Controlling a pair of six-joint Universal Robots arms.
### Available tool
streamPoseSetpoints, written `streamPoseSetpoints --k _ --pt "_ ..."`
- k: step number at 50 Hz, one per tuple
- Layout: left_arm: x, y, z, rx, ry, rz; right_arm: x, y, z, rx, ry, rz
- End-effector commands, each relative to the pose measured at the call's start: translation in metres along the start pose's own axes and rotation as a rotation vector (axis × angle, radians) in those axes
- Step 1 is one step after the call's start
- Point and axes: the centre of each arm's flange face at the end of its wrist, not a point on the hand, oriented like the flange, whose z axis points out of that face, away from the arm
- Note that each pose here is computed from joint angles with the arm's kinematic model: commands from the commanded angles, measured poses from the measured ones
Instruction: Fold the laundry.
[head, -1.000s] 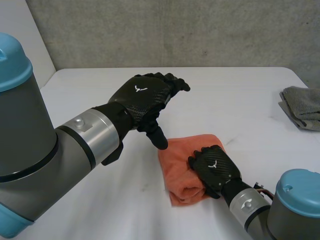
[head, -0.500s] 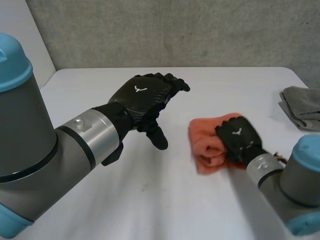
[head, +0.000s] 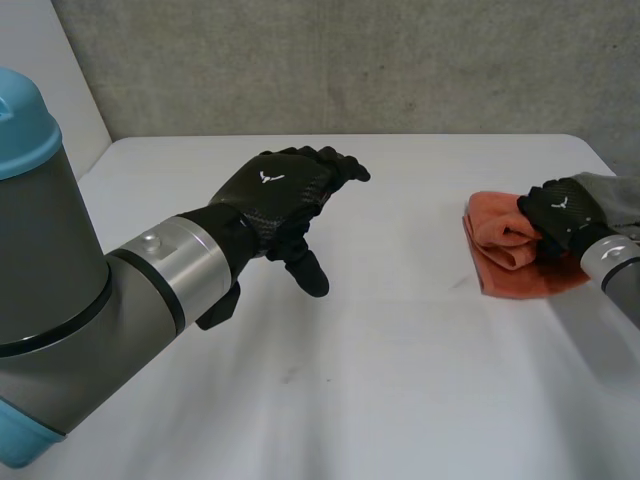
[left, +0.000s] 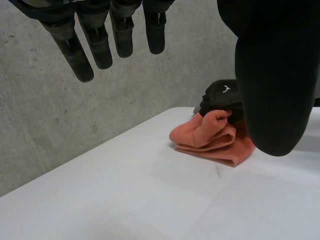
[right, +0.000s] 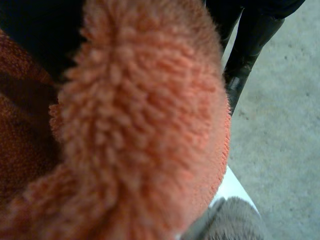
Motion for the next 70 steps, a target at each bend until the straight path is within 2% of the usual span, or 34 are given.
streamPoseSetpoints --k 1,10,21,30,50,70 --pt "-0.005 0.001 0.001 -0.003 -0.012 -0.006 0.020 -0.002 0.014 -0.011 0.003 0.016" --pt "-0.005 0.003 0.000 -0.009 -0.015 -0.008 0.007 -0.004 -0.006 -0.097 -0.057 0.089" --pt "-0.004 0.003 0.000 -0.011 -0.014 -0.008 0.031 -0.037 -0.032 -0.093 -0.005 0.164" --pt "-0.004 0.005 0.000 -0.015 -0.014 -0.009 0.015 -0.036 -0.049 -0.208 -0.093 0.264" --pt "-0.005 0.007 0.001 -0.021 -0.013 -0.010 0.001 -0.001 -0.035 -0.210 -0.062 0.247" --pt "-0.006 0.007 0.001 -0.021 -0.016 -0.011 -0.001 0.009 -0.026 -0.186 -0.040 0.171"
